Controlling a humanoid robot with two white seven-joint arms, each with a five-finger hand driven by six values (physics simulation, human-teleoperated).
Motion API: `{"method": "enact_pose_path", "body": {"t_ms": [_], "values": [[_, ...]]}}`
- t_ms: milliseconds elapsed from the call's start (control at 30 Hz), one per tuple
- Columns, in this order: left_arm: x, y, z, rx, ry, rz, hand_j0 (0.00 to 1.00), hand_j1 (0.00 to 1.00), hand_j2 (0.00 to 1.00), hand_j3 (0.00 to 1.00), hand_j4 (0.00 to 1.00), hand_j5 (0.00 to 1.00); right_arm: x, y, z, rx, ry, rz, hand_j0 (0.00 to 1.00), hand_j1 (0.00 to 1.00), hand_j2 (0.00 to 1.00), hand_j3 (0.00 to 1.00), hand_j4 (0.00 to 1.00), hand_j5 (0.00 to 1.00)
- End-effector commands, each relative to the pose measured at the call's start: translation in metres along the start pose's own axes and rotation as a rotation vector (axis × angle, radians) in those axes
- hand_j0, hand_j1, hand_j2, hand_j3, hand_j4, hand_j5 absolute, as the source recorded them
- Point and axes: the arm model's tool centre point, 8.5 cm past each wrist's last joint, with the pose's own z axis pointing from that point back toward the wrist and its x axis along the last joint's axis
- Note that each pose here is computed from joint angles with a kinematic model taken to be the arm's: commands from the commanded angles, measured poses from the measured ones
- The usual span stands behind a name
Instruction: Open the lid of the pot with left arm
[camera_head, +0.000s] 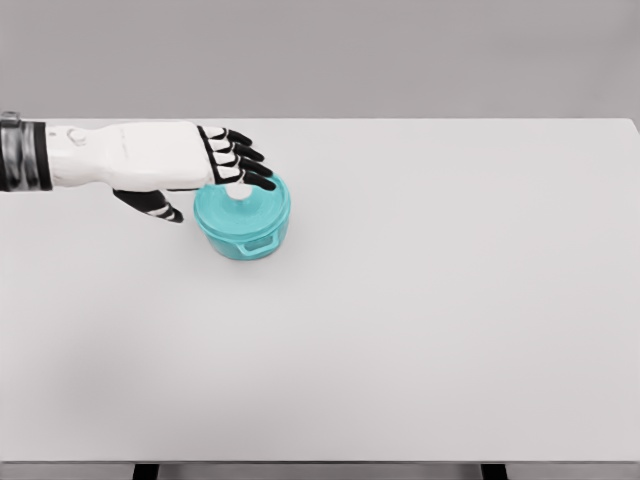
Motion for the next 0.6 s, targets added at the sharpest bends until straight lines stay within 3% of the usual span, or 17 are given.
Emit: {"method": "enact_pose_path", "body": {"t_ms": [0,100,233,333,433,467,567], "values": [[-0.001,0.0,0.001,0.002,0.003,0.005,1.0,1.0,1.0,1.0,1.0,1.0,0.002,0.0,0.0,0.005,-0.009,0.005,1.0,1.0,1.0,1.0,1.0,1.0],[-0.002,-0.001,0.002,-0.002,0.008,0.006,1.0,1.0,1.0,1.0,1.0,1.0,-0.01,0.007,-0.001,0.013,0.019,-0.009,1.0,1.0,1.0,1.0,1.0,1.0],[-0.003,-0.003,-0.001,-0.014,0.018,-0.011,1.0,1.0,1.0,1.0,1.0,1.0,-0.01,0.007,-0.001,0.013,0.019,-0.009,1.0,1.0,1.0,1.0,1.0,1.0],[-0.021,-0.008,0.004,-0.042,0.081,-0.014,1.0,1.0,1.0,1.0,1.0,1.0,-0.01,0.007,-0.001,0.012,0.019,-0.009,1.0,1.0,1.0,1.0,1.0,1.0],[-0.018,-0.01,-0.024,-0.075,0.074,-0.085,1.0,1.0,1.0,1.0,1.0,1.0,-0.01,0.007,-0.001,0.012,0.019,-0.009,1.0,1.0,1.0,1.0,1.0,1.0],[-0.022,0.003,-0.024,-0.075,0.08,-0.112,1.0,1.0,1.0,1.0,1.0,1.0,-0.01,0.007,-0.001,0.013,0.019,-0.009,1.0,1.0,1.0,1.0,1.0,1.0],[-0.036,0.014,-0.027,-0.13,0.099,-0.136,1.0,1.0,1.0,1.0,1.0,1.0,-0.01,0.007,-0.001,0.012,0.019,-0.009,1.0,1.0,1.0,1.0,1.0,1.0]]}}
